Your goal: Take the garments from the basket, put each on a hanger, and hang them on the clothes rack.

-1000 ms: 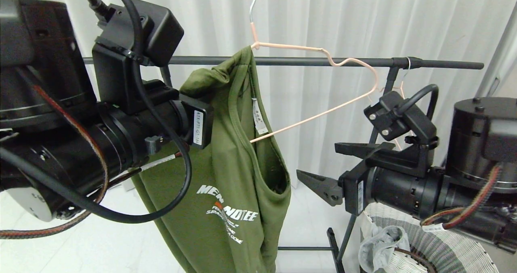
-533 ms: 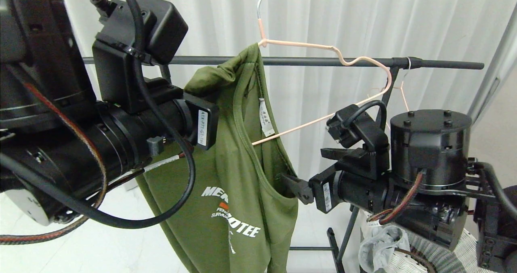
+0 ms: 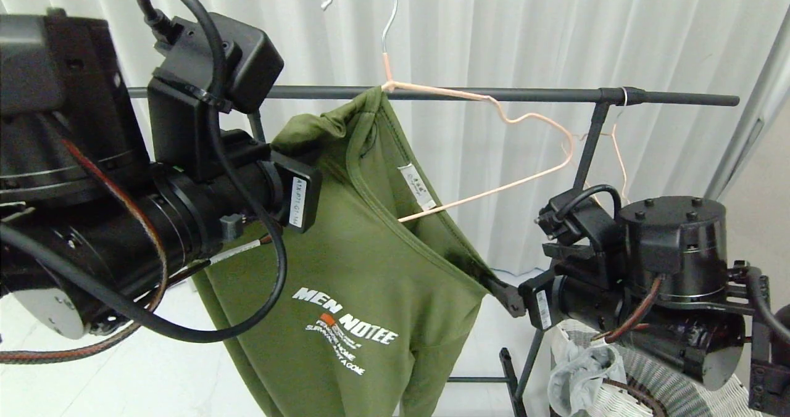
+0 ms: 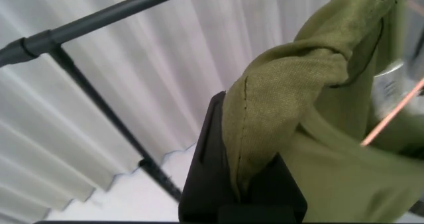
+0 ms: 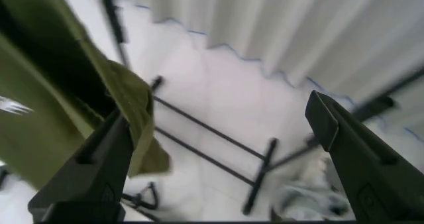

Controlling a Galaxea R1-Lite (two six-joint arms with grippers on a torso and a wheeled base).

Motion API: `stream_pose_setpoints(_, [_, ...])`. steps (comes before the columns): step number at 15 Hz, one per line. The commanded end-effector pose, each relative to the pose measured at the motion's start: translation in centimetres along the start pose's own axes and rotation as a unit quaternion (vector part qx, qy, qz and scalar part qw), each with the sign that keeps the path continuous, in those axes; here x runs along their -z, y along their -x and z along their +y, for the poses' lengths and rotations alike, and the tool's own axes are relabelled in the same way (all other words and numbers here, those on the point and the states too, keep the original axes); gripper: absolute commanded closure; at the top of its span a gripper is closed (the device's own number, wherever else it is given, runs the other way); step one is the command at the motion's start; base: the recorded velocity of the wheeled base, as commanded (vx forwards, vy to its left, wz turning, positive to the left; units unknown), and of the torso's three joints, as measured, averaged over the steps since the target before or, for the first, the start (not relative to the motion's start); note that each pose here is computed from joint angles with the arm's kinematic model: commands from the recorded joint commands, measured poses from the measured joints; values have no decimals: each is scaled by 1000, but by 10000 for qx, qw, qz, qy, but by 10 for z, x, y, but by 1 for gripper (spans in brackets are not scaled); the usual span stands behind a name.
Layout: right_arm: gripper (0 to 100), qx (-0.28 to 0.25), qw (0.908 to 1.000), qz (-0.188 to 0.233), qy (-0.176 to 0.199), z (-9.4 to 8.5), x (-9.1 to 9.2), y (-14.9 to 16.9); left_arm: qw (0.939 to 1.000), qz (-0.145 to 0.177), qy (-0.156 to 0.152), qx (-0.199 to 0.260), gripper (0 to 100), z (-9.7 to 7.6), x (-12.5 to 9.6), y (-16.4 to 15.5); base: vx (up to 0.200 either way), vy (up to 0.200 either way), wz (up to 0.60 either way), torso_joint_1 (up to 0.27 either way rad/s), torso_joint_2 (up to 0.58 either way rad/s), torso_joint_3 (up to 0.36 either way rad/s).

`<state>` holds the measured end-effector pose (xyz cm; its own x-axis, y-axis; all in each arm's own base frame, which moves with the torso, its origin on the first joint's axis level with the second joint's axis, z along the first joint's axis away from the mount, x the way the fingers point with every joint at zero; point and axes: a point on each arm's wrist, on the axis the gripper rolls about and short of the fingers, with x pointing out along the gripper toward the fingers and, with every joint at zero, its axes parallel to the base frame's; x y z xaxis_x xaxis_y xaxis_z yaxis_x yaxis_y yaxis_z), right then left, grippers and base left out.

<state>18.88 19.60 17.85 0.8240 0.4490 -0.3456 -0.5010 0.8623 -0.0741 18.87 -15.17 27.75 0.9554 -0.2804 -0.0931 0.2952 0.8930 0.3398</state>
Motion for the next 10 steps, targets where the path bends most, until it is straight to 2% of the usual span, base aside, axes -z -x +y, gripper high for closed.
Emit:
stream_pose_setpoints(1, [0, 378, 9992, -70, -74, -25, -1, 9, 9998, 98, -136, -99, 100, 5, 7, 1, 0, 0, 0, 0, 0, 0])
stream_pose_setpoints(3, [0, 659, 9976, -111, -150, -40, -4, 7, 9984, 262, -473, -135, 100, 9, 19, 6, 0, 0, 0, 0, 0, 0])
stream_pose_setpoints(5, [0, 820, 9960, -280, -203, -49, -8, 7, 9970, 401, -639, -145, 100, 11, 30, 12, 0, 0, 0, 0, 0, 0])
stream_pose_setpoints(6, [0, 827, 9959, -308, -207, -50, -8, 7, 9966, 447, -678, -143, 100, 11, 33, 13, 0, 0, 0, 0, 0, 0])
stream_pose_setpoints(8, [0, 852, 9952, -438, -207, -51, -12, 11, 9908, 727, -1127, -189, 100, 15, 52, 19, 0, 0, 0, 0, 0, 0])
stream_pose_setpoints(10, [0, 830, 9949, -527, -218, -52, -15, 16, 9868, 902, -1331, -215, 100, 16, 62, 20, 0, 0, 0, 0, 0, 0])
